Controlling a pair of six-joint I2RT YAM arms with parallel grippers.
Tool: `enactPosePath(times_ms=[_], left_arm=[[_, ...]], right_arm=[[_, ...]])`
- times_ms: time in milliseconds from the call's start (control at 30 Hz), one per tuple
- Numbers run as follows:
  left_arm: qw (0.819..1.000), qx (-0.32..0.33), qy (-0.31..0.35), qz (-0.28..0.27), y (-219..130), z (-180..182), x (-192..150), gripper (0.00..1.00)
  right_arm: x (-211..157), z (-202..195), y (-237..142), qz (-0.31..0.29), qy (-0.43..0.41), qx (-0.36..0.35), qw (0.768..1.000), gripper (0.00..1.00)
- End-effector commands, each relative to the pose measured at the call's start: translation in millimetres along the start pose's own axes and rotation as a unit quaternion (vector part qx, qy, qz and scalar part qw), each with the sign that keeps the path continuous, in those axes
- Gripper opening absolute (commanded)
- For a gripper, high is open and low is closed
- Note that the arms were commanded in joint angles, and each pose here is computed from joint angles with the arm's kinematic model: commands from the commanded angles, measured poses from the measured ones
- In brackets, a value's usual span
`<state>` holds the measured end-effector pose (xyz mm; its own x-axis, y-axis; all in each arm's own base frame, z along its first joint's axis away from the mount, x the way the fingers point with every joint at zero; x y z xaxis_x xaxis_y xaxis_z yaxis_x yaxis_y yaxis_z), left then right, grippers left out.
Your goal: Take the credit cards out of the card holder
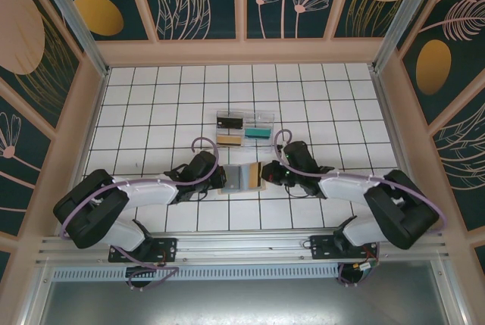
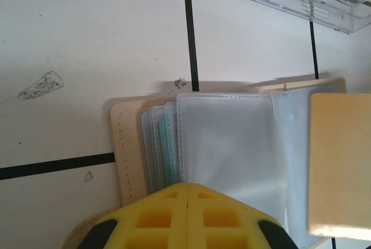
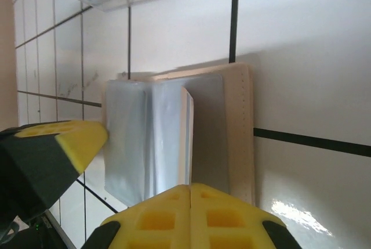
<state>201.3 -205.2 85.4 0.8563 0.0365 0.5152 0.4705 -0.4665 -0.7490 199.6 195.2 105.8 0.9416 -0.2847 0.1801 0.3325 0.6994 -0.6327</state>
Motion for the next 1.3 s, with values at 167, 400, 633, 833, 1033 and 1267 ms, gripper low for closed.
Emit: enactPosePath(times_ms=[167, 400, 633, 833, 1033, 1267], left_arm=[[0.999, -0.016, 0.012, -0.042, -26.5, -15.8, 24.1, 0.54], [0.993, -0.008, 0.004, -0.116, -59.2, -15.1, 38.7, 0.99], [0.983, 0.020, -0.015, -0.184, -91.4, 8.4, 30.0, 0.99], [0.974, 0.022, -0.033, -0.224, -112.1, 28.0, 14.9, 0.99], [0.966, 0.010, -0.048, -0.253, -125.2, 41.2, 2.4, 0.99], [0.962, 0.020, -0.054, -0.267, -130.4, 50.1, -3.5, 0.99]], right_arm=[[20.3, 31.4, -36.0, -0.050, -0.101, -0.039, 0.993, 0.00], [47.1, 80.6, -56.7, -0.098, -0.216, -0.079, 0.968, 0.00], [50.4, 140.5, -51.2, -0.113, -0.456, -0.092, 0.878, 0.00], [54.4, 166.2, -24.7, -0.059, -0.608, -0.109, 0.785, 0.00], [48.6, 171.0, 16.4, 0.001, -0.718, -0.196, 0.668, 0.00], [53.8, 161.6, 54.5, 0.032, -0.745, -0.232, 0.624, 0.00]])
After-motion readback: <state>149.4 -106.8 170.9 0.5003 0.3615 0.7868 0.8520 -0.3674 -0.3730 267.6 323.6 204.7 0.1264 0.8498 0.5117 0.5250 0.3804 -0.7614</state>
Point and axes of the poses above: each hand's point on the last joint's axis, 136 mm out from that joint toward the fingers, its own y axis out along the fingers, its own z axis along the line the jaws close on, x = y × z, the point moved 8 cm from there along -y, back along the fingers, and after that the axes turned 10 degrees about y, right-handed, at the moved point
